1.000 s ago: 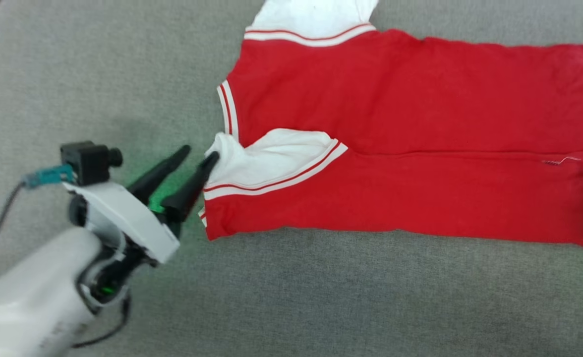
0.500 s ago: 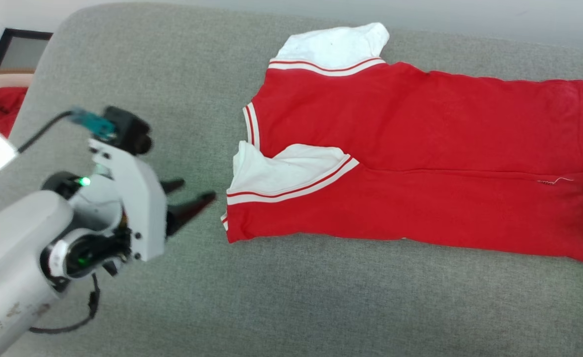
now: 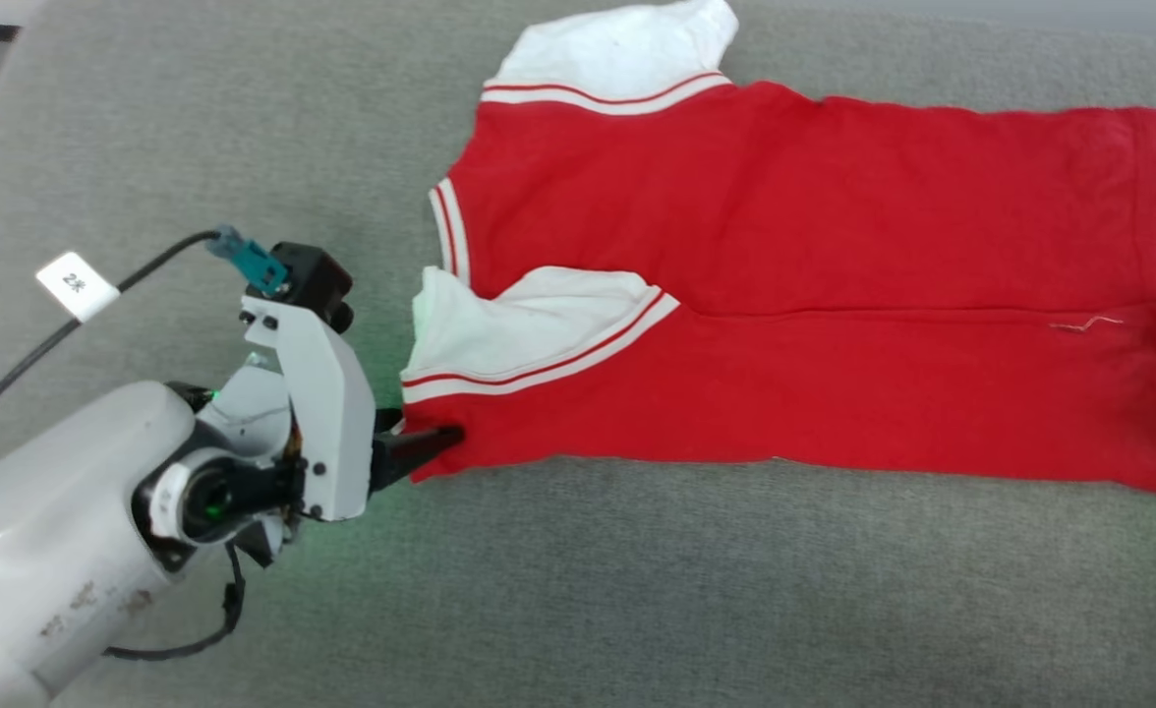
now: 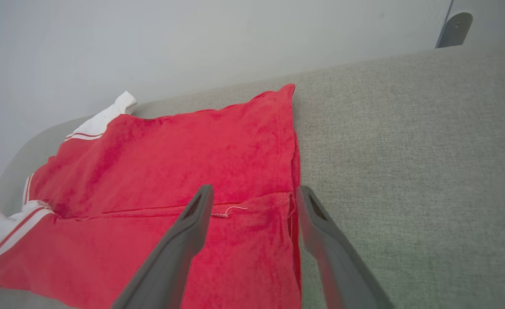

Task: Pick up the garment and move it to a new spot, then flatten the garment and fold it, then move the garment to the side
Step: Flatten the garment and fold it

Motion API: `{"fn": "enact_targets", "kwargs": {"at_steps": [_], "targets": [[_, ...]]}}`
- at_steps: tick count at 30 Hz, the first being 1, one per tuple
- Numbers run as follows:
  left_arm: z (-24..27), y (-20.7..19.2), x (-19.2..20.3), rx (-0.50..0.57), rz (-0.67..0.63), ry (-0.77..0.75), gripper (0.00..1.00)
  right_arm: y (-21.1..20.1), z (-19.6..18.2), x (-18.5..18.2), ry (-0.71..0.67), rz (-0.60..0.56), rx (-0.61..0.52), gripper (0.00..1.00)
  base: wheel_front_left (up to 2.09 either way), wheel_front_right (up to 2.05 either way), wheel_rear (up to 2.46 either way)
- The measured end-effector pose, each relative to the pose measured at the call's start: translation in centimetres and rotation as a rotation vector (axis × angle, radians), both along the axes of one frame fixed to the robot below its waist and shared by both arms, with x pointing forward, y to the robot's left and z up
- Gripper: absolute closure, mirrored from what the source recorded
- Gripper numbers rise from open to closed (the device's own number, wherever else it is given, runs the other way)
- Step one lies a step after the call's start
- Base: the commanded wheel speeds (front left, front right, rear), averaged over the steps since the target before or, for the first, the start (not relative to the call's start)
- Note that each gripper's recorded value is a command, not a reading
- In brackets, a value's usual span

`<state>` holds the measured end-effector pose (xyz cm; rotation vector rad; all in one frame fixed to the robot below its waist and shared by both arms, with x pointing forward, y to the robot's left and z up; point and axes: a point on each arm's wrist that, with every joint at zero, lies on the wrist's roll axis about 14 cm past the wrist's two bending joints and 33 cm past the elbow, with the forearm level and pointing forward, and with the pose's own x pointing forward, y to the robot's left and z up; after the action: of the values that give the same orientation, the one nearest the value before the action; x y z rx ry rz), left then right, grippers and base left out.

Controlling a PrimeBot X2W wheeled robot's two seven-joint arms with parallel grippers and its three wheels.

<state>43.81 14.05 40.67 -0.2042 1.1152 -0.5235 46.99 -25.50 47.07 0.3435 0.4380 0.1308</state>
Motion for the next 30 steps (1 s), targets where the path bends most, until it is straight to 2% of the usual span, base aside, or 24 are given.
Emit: {"fn": "enact_targets", "kwargs": {"at_steps": [6, 7, 8, 9, 10, 11, 17, 28, 29, 30], "targets": [[-1.8, -0.7, 0.4, -0.038, -0.009, 0.058, 0.00, -1.2, -0.4, -0.6, 0.018, -0.028, -0.015, 0.00, 0.00, 0.00, 0.00], [-1.9, -0.8, 0.4, -0.043, -0.013, 0.061, 0.21, -1.4, -0.5, -0.7, 0.025, -0.029, -0.020, 0.00, 0.00, 0.00, 0.00], [-2.1, -0.9, 0.5, -0.046, -0.015, 0.065, 0.50, -1.5, -0.6, -0.8, 0.031, -0.030, -0.027, 0.00, 0.00, 0.00, 0.00], [-2.2, -0.9, 0.6, -0.051, -0.015, 0.069, 0.60, -1.7, -0.7, -0.9, 0.043, -0.027, -0.036, 0.00, 0.00, 0.00, 0.00], [-2.3, -0.9, 0.6, -0.054, -0.019, 0.071, 0.76, -1.9, -0.9, -1.1, 0.059, -0.022, -0.049, 0.00, 0.00, 0.00, 0.00], [-2.3, -1.0, 0.6, -0.057, -0.021, 0.070, 1.00, -1.9, -1.2, -1.3, 0.083, -0.010, -0.064, 0.00, 0.00, 0.00, 0.00], [-2.3, -1.6, 0.7, -0.083, -0.032, 0.063, 1.00, -0.8, -4.4, -3.9, 0.323, 0.142, -0.177, 0.00, 0.00, 0.00, 0.00], [-2.5, -2.1, 0.8, -0.108, -0.036, 0.049, 1.00, -0.2, -7.7, -4.0, 0.535, 0.278, -0.357, 0.00, 0.00, 0.00, 0.00], [-2.5, -2.1, 0.8, -0.109, -0.032, 0.046, 1.00, 0.0, -7.9, -4.1, 0.545, 0.288, -0.360, 0.15, 0.00, 0.00, 0.00], [-2.5, -2.1, 0.8, -0.111, -0.029, 0.044, 1.00, 0.1, -8.1, -4.1, 0.551, 0.292, -0.360, 0.44, 0.00, 0.00, 0.00]]}}
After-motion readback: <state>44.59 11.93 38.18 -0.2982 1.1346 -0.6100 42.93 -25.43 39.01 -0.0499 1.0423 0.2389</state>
